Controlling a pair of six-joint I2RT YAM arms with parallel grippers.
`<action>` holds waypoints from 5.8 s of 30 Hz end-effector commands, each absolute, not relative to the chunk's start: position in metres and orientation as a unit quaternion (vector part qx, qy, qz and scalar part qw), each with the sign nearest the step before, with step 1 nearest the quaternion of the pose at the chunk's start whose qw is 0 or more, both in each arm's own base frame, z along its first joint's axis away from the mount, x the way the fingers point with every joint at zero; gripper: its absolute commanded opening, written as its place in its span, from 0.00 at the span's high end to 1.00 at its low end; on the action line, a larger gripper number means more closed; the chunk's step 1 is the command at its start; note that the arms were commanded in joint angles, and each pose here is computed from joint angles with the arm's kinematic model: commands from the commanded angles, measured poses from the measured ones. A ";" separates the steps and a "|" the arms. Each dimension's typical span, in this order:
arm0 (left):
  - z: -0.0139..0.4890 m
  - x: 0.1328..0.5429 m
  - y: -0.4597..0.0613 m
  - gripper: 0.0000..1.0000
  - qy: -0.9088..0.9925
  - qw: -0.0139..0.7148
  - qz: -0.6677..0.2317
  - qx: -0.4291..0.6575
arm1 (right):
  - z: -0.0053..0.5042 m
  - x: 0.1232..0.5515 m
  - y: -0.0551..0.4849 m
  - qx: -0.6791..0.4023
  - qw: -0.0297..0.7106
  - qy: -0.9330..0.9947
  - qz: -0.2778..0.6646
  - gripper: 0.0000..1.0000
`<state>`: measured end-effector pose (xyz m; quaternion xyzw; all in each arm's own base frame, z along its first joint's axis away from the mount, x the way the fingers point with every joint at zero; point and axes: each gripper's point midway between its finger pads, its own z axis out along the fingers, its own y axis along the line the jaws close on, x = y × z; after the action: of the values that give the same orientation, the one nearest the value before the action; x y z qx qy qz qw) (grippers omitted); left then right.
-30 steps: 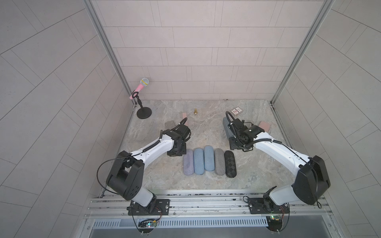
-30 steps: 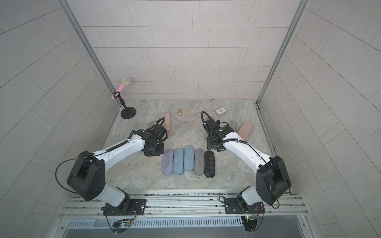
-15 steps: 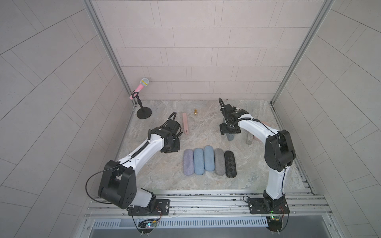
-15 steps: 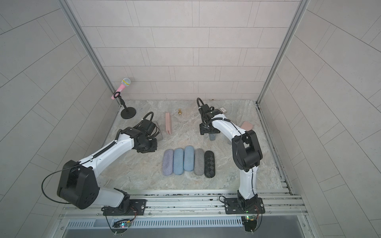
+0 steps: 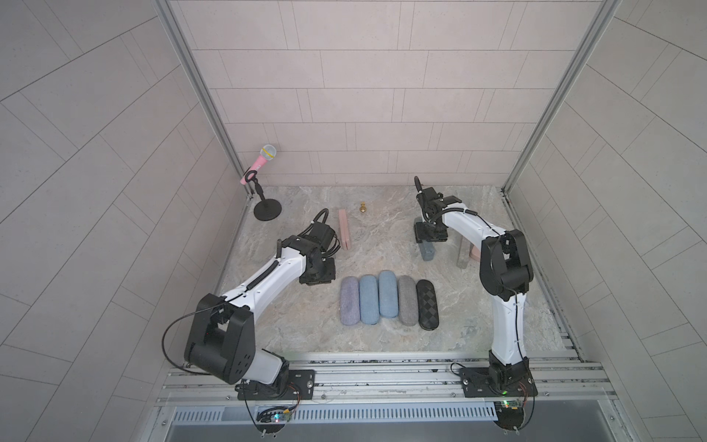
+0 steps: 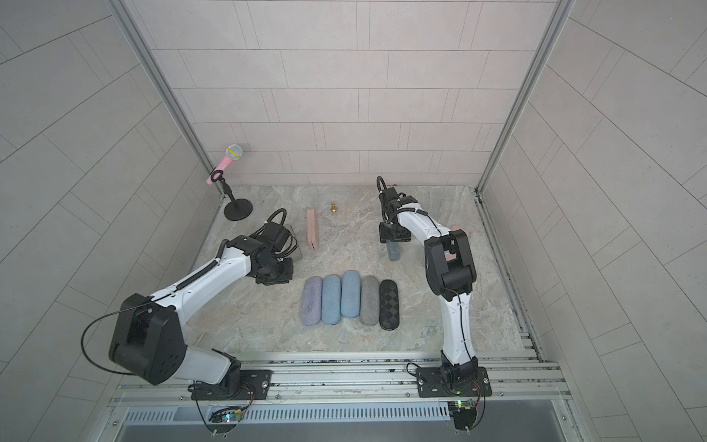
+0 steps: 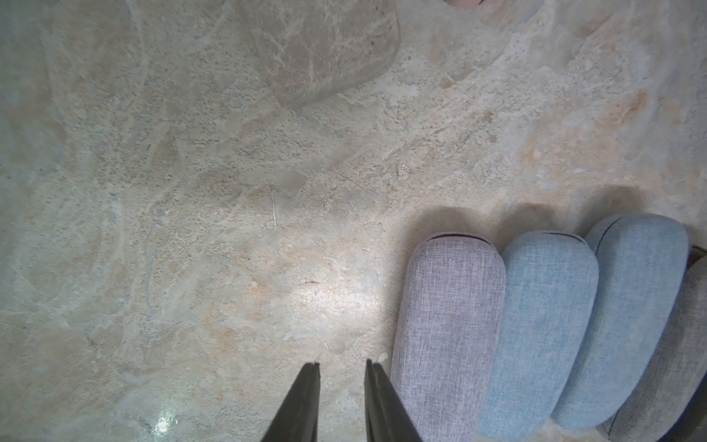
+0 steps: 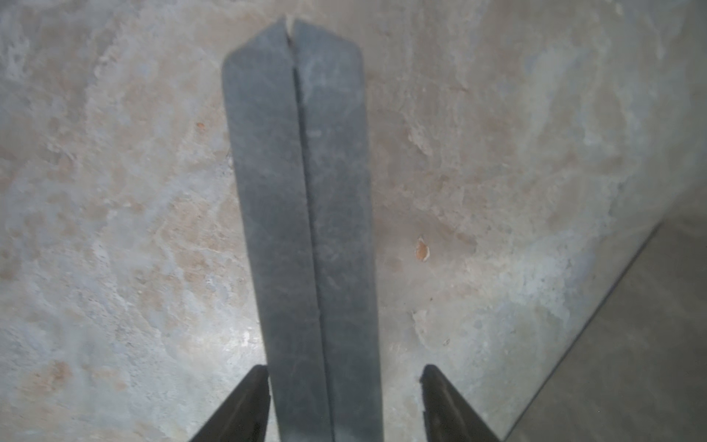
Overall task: Close the glasses case
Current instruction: Pick up the glasses case at the center of the board, then place the glasses case at the center of the board, then pick up the glasses case at the center of the board, then place the glasses case at the center of the board.
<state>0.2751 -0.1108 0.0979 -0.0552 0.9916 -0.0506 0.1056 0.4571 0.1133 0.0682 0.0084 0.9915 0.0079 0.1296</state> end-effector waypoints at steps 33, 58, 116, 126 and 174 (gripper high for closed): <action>0.116 0.240 -0.094 0.73 0.986 0.126 -0.075 -0.074 | 0.101 0.424 0.272 0.037 0.102 0.903 0.415 0.71; 0.108 0.237 -0.094 0.73 0.987 0.119 -0.075 -0.074 | 0.061 0.401 0.248 0.057 0.066 0.938 0.336 0.47; 0.129 0.258 -0.070 0.73 0.983 0.128 -0.109 -0.074 | 0.061 0.424 -0.012 0.164 0.095 0.975 -0.117 0.46; 0.129 0.258 -0.071 0.73 0.982 0.128 -0.114 -0.075 | 0.071 0.423 0.020 0.145 0.115 0.982 -0.038 0.72; 0.131 0.258 -0.072 0.73 0.981 0.133 -0.121 -0.074 | 0.094 0.398 0.116 0.090 0.140 0.976 0.143 0.38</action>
<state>0.2624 -0.0743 0.1301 -0.0734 0.9810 -0.1209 0.1329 0.3950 0.1393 0.0680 0.0813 0.9709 0.2009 0.1021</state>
